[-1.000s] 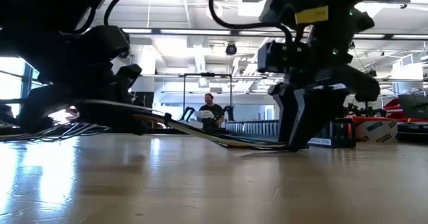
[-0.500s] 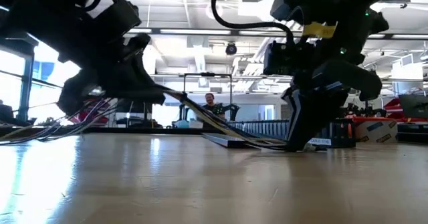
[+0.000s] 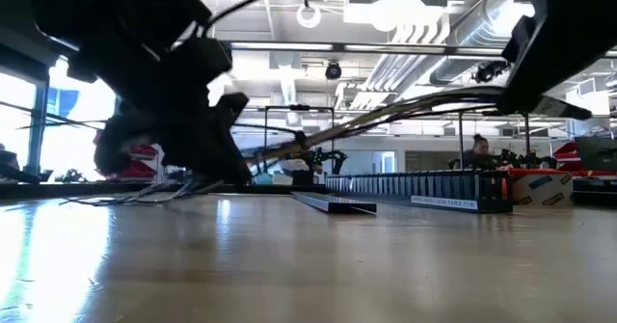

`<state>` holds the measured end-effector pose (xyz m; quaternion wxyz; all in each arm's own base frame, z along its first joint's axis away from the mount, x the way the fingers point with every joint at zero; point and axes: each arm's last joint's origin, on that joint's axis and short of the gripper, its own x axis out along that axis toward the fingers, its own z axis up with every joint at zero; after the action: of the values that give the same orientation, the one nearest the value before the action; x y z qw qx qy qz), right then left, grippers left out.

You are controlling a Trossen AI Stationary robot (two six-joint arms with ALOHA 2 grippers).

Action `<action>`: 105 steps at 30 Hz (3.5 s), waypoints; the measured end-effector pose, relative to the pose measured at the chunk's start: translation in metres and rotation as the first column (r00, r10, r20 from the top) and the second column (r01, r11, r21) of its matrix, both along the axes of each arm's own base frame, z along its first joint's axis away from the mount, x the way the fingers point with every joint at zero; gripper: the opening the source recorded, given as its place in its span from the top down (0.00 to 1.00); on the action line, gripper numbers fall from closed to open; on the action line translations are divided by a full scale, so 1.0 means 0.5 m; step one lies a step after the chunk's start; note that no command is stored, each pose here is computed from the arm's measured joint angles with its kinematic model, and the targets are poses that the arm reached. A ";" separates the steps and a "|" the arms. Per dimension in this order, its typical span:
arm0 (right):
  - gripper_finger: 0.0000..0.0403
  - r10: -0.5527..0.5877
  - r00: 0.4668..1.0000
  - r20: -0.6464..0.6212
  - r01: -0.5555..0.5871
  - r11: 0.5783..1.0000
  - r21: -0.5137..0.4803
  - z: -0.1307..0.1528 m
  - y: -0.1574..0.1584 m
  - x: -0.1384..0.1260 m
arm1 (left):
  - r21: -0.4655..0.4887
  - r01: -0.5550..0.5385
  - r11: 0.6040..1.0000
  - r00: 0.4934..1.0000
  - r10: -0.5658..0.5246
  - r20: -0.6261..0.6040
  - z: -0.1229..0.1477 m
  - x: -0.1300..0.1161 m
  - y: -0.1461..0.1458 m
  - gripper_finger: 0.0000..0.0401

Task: Ziptie cables
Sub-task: Put the zip-tied cables into the cable duct

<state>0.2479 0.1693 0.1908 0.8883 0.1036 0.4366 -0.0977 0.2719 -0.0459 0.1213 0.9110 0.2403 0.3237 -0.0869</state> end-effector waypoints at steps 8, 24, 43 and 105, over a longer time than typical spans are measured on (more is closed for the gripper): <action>1.00 -0.018 1.000 0.007 0.018 1.000 0.007 0.021 0.037 -0.026 | -0.093 -0.040 0.995 0.999 0.039 -0.011 -0.071 0.029 0.000 0.85; 1.00 -0.012 0.998 0.061 0.010 0.999 0.035 0.045 0.043 -0.009 | -0.189 -0.001 0.982 0.999 0.011 0.048 -0.073 0.086 -0.024 0.59; 1.00 -0.095 0.995 0.015 0.092 0.984 0.151 0.110 0.118 -0.080 | 0.037 -0.236 0.971 0.971 0.235 0.045 -0.082 0.086 -0.055 0.80; 1.00 -0.616 0.738 -0.275 0.593 0.787 -0.170 -0.001 -0.199 0.033 | 0.725 -0.225 0.651 0.952 0.306 0.021 0.018 0.279 0.793 1.00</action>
<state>0.2644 0.0700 0.1904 0.7295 0.1912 0.5119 -0.4114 0.4113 0.3504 0.1305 0.7284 0.5223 0.4101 0.1688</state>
